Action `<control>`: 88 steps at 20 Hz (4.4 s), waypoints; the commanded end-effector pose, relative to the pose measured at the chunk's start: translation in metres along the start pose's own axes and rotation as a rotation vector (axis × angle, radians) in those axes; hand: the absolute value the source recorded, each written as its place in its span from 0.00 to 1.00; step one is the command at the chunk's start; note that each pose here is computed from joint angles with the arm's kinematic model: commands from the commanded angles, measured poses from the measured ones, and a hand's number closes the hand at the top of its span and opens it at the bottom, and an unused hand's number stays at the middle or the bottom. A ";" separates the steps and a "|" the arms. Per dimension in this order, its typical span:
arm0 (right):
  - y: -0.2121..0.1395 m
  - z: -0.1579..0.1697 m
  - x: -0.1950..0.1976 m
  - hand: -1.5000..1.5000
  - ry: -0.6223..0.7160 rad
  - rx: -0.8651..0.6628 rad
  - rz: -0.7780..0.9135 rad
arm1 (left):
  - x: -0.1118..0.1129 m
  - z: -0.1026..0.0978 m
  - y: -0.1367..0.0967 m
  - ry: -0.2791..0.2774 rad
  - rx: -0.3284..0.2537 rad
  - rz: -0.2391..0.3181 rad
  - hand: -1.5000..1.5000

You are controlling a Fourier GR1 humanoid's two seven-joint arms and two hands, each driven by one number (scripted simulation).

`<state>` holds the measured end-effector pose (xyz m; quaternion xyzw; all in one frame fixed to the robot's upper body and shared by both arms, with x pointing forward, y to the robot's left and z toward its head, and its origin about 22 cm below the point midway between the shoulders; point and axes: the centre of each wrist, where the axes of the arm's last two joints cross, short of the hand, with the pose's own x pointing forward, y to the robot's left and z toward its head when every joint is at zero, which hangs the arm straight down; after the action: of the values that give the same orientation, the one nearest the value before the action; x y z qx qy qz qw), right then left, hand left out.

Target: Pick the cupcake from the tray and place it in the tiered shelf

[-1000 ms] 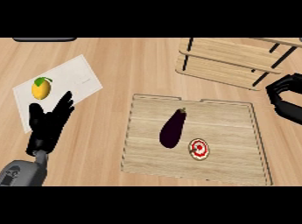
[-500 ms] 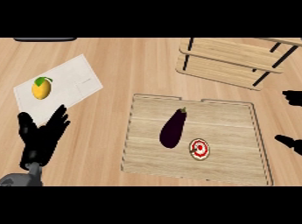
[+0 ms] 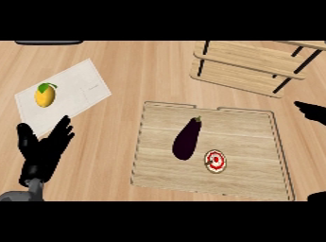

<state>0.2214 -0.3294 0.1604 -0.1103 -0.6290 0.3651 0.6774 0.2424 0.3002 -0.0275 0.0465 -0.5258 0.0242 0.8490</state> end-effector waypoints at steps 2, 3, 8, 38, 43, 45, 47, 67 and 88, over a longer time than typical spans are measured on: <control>0.026 0.002 0.047 0.00 0.116 0.028 0.083 | 0.005 0.003 -0.016 -0.017 -0.008 -0.009 0.50; 0.032 0.004 0.063 0.00 0.116 0.030 0.104 | 0.003 -0.001 -0.002 0.007 -0.019 -0.001 0.50; 0.054 -0.019 0.095 0.00 0.212 -0.069 0.157 | -0.002 0.002 -0.006 0.001 -0.035 -0.008 0.50; 0.184 -0.081 0.077 0.00 0.501 -0.009 0.431 | 0.008 -0.003 0.000 0.007 -0.016 -0.007 0.50; 0.196 -0.093 0.073 0.00 0.524 -0.022 0.457 | 0.008 0.001 0.001 -0.004 -0.021 -0.007 0.50; 0.187 -0.080 0.061 0.00 0.534 -0.046 0.464 | -0.001 -0.002 0.000 0.000 0.000 -0.011 0.50; 0.187 -0.093 0.067 0.00 0.555 -0.049 0.464 | -0.012 -0.009 -0.023 -0.013 -0.014 0.009 0.50; 0.209 -0.119 0.019 1.00 0.473 0.057 0.532 | -0.006 -0.009 0.020 -0.002 -0.020 0.018 0.50; 0.209 -0.158 0.079 1.00 0.275 -0.155 0.221 | 0.009 -0.016 -0.016 -0.016 -0.042 -0.009 0.50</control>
<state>0.2626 -0.0926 0.0510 -0.2865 -0.5252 0.4401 0.6696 0.2518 0.2914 -0.0305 0.0384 -0.5324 0.0182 0.8454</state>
